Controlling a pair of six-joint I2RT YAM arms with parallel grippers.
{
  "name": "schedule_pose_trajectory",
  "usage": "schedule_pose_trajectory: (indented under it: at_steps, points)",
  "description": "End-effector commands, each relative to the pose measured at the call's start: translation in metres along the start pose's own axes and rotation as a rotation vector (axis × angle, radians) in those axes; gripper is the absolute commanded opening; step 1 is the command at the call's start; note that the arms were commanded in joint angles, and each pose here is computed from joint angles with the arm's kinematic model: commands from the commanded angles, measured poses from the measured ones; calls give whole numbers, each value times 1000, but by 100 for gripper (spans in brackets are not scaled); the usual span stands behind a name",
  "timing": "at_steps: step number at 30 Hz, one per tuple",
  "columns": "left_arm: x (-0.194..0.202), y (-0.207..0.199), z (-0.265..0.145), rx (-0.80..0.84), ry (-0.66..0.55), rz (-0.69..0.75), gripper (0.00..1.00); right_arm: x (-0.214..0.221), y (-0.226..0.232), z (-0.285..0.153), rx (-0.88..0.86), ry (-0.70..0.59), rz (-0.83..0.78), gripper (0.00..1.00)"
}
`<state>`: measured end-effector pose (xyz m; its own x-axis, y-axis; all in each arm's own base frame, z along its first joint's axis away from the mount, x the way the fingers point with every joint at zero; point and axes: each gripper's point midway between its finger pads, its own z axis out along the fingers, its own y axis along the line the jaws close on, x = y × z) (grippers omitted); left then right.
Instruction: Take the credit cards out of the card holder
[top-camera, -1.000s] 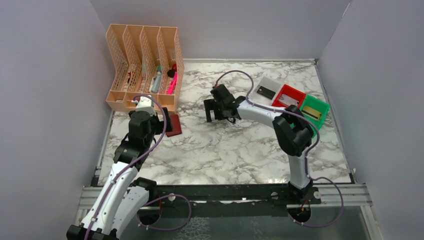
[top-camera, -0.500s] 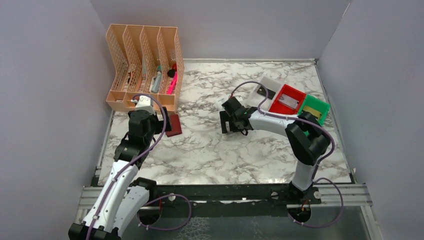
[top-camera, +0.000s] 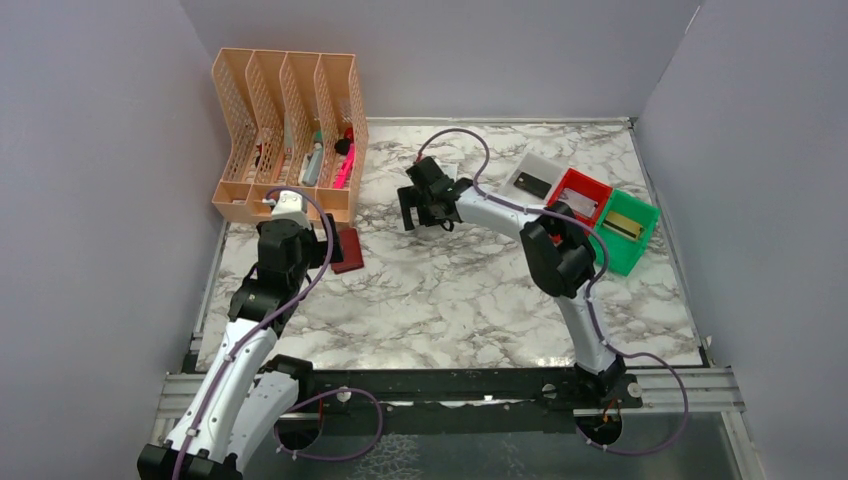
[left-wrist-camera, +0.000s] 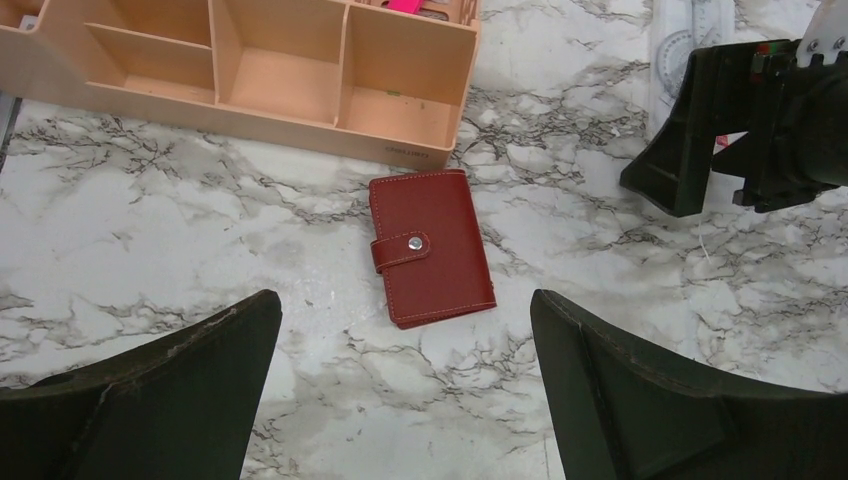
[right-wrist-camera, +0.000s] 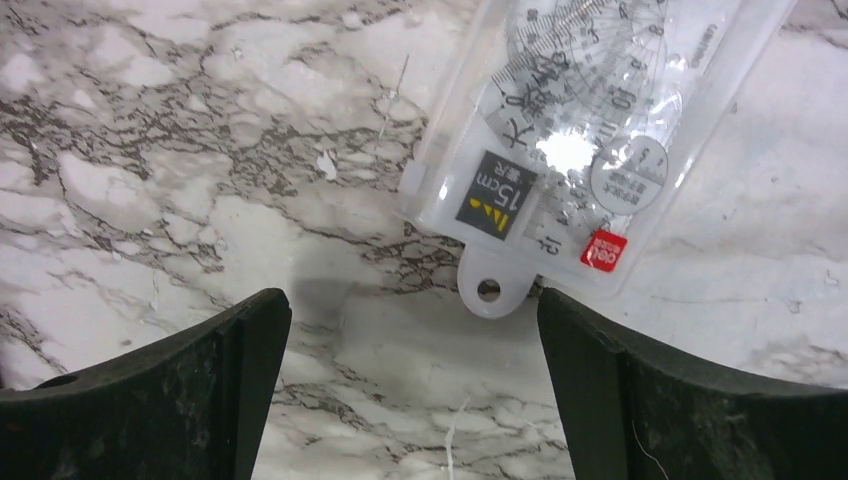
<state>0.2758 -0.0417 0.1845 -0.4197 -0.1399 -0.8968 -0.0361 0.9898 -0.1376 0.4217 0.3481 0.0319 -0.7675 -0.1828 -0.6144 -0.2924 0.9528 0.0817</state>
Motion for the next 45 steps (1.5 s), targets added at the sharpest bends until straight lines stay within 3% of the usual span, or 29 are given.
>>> schedule_pose_trajectory:
  at_steps: [1,5,10,19,30,45]
  points:
    - [0,-3,2,20,-1,5,99,-10,-11,-31,38,0,-55,99]
    - [0,-3,2,22,2,4,99,-41,-49,-77,174,-141,-46,99]
    - [0,-3,3,25,4,3,99,-61,-123,-126,306,-228,94,99]
    - [0,-4,2,32,2,-1,99,-29,-249,-164,540,-234,359,99]
    - [0,-4,2,32,1,-1,99,17,-289,-123,594,-80,431,99]
    - [4,-4,5,32,21,1,99,52,-279,-79,472,31,480,99]
